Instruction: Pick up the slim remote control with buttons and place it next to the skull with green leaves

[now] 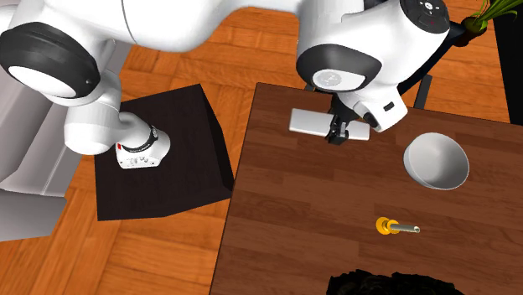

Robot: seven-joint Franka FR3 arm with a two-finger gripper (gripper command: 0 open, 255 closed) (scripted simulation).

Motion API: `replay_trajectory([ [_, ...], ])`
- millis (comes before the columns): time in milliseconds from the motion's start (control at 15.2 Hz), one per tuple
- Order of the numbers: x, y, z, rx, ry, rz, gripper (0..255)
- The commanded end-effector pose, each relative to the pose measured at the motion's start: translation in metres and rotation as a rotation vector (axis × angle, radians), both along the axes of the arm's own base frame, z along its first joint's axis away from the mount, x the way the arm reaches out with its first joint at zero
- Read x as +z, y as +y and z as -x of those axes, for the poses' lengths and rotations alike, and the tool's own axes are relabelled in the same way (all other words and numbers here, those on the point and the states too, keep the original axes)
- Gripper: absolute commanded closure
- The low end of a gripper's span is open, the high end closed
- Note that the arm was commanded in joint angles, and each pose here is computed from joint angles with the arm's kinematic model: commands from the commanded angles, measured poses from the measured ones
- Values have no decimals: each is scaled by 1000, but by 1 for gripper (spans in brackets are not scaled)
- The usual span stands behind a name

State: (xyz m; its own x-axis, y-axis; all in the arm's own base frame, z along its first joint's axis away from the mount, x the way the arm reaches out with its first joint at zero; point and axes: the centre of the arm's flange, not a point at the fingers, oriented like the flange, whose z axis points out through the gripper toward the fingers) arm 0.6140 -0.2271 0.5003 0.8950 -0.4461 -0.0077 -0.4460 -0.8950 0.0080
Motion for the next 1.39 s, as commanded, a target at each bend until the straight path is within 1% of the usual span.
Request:
replay_trajectory([
  [0,12,0,0,0,0,0,255],
  [1320,118,0,0,0,0,0,255],
])
